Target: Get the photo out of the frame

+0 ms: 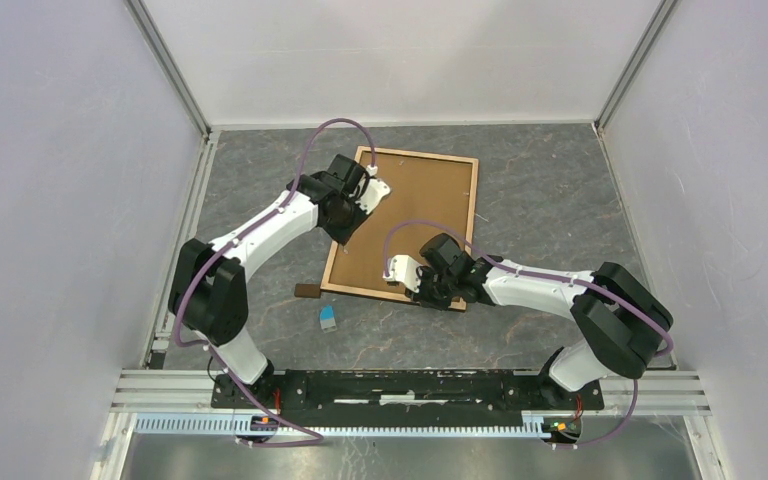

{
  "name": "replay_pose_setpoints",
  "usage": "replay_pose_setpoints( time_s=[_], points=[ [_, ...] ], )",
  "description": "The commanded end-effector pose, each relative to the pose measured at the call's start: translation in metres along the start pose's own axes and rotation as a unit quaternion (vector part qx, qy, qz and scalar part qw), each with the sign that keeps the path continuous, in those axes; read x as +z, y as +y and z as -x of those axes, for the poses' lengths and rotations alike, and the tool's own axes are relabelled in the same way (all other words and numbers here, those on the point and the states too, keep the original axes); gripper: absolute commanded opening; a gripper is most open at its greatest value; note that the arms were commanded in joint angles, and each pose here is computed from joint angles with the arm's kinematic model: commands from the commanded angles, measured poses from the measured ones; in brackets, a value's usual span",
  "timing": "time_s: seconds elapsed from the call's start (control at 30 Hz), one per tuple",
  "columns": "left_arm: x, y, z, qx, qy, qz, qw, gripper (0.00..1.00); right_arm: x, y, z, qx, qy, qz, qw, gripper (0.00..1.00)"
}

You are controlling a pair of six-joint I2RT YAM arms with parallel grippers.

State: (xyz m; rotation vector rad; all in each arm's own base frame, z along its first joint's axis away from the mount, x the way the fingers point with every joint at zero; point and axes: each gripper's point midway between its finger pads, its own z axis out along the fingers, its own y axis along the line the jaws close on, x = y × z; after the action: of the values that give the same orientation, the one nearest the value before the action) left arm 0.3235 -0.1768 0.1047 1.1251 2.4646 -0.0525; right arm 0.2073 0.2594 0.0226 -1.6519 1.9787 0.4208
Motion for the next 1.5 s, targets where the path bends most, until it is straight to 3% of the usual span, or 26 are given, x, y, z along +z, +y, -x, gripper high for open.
replay_pose_setpoints(
  time_s=[0.0,0.23,0.4,0.5,0.7,1.17,1.47],
  points=[
    [0.011,-0.027,0.021,-0.041,-0.039,-0.074,0.996,0.02,0.014,0.005,-0.014,0.021,0.020,0.016,0.999,0.03],
    [-0.003,-0.023,0.032,-0.068,-0.066,-0.097,0.991,0.02,0.009,0.004,-0.001,0.018,0.001,0.022,1.000,0.23],
    [-0.016,-0.017,0.039,-0.078,-0.083,-0.098,0.989,0.02,0.007,0.001,0.006,0.025,-0.009,0.031,0.999,0.32],
    [-0.027,-0.010,0.039,-0.088,-0.094,-0.096,0.987,0.02,-0.006,-0.009,0.027,0.030,-0.047,0.046,0.997,0.47],
    [-0.046,0.005,0.032,-0.113,-0.109,-0.094,0.983,0.02,-0.043,-0.082,0.077,0.030,-0.117,0.013,0.993,0.72],
    [-0.060,0.006,0.021,-0.118,-0.117,-0.095,0.982,0.02,-0.060,-0.302,0.054,0.143,-0.137,-0.116,0.973,0.75],
    [-0.058,0.006,0.023,-0.119,-0.116,-0.098,0.981,0.02,-0.062,-0.386,0.012,0.188,-0.156,-0.195,0.950,0.74]
  ],
)
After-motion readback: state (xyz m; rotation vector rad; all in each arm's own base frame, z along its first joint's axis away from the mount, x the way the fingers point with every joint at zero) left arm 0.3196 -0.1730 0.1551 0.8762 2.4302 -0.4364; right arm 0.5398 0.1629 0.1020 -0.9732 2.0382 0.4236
